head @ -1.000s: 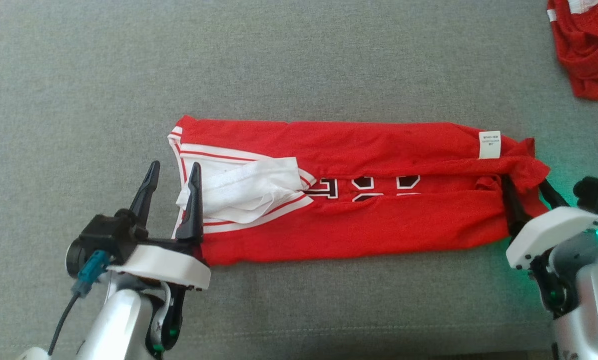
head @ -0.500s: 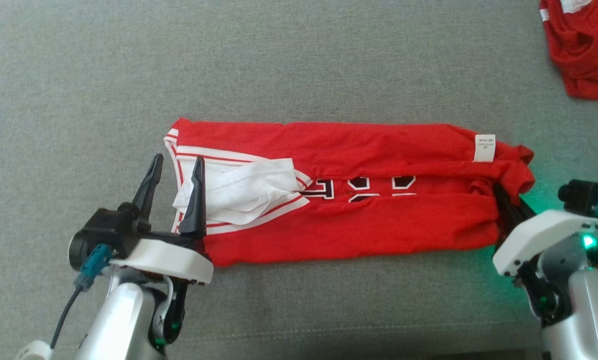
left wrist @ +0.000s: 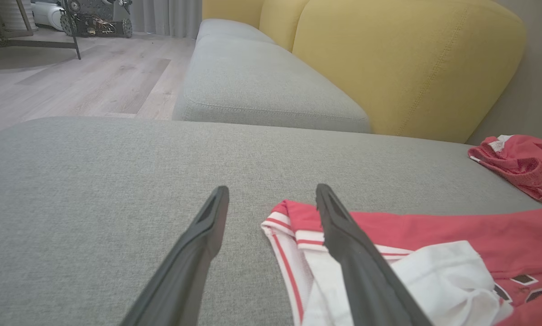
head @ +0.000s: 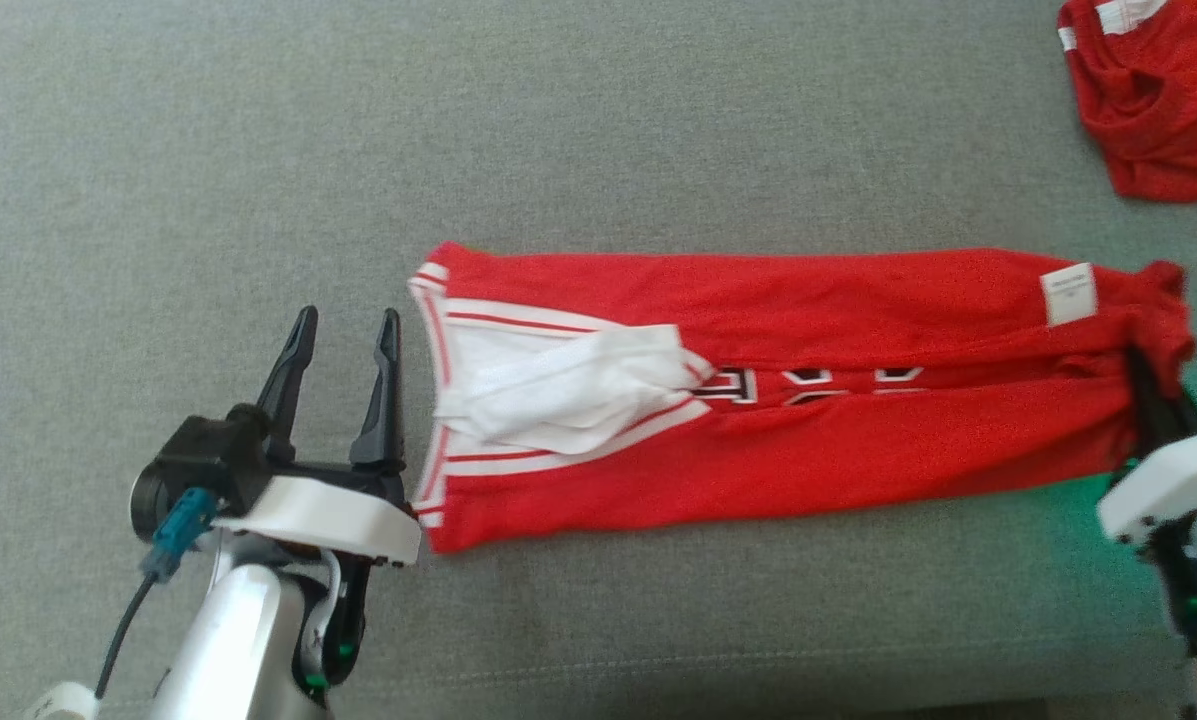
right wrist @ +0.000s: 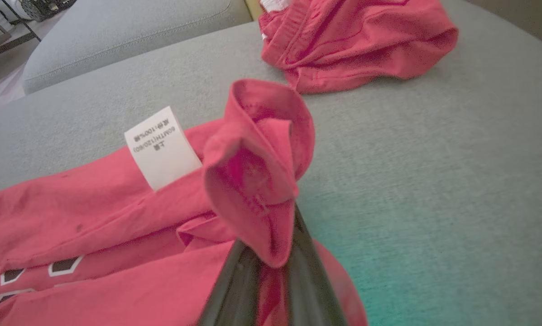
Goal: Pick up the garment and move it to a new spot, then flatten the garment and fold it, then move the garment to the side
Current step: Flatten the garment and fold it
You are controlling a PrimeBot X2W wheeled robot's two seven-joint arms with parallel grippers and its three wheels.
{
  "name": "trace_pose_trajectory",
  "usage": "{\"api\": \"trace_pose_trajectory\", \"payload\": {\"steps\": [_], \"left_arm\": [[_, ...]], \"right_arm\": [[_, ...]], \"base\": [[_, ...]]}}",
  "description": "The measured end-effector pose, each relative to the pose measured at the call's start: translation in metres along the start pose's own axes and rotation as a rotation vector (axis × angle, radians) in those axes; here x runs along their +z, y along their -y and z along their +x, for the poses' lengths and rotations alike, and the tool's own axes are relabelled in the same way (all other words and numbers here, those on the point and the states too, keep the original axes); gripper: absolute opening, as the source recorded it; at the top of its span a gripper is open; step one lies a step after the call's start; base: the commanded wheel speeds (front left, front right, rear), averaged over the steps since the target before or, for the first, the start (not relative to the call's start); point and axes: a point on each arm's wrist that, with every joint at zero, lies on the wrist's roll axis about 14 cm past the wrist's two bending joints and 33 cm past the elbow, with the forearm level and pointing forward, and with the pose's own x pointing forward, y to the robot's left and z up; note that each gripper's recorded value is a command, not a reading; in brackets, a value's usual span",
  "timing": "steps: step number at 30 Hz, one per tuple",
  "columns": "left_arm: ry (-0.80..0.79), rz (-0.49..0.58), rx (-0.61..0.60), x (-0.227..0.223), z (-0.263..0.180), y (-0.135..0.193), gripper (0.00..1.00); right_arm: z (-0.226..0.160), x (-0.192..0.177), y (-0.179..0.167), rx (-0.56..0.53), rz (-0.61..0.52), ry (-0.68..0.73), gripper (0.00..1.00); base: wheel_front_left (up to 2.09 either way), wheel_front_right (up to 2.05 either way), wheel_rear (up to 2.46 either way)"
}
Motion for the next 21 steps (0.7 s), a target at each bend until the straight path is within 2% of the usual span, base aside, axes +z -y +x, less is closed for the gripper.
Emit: {"api": "trace_pose_trajectory", "payload": {"steps": [5,9,13,21], "left_arm": [[0.005,-0.002,-0.004,0.002,-0.001,0.002,1.00],[0.012,-0.003,-0.012,0.005,-0.001,0.005,1.00],[0.020,-0.002,-0.023,0.008,-0.001,0.010,1.00],[0.025,0.001,-0.019,0.010,-0.006,0.007,1.00]], "right_arm": [[-0.006,0.016,0.022,-0.045,-0.021,0.043,0.00],[-0.012,0.038,0.002,0.021,-0.016,0.096,0.00],[-0.022,0.056,-0.043,0.167,0.025,0.110,0.00],[-0.053,0.054,-0.176,0.618,0.203,-0.033,0.00]], "base": [[0.00,0.00,0.00],[0.00,0.00,0.00],[0.00,0.00,0.00],[0.00,0.00,0.00]]}}
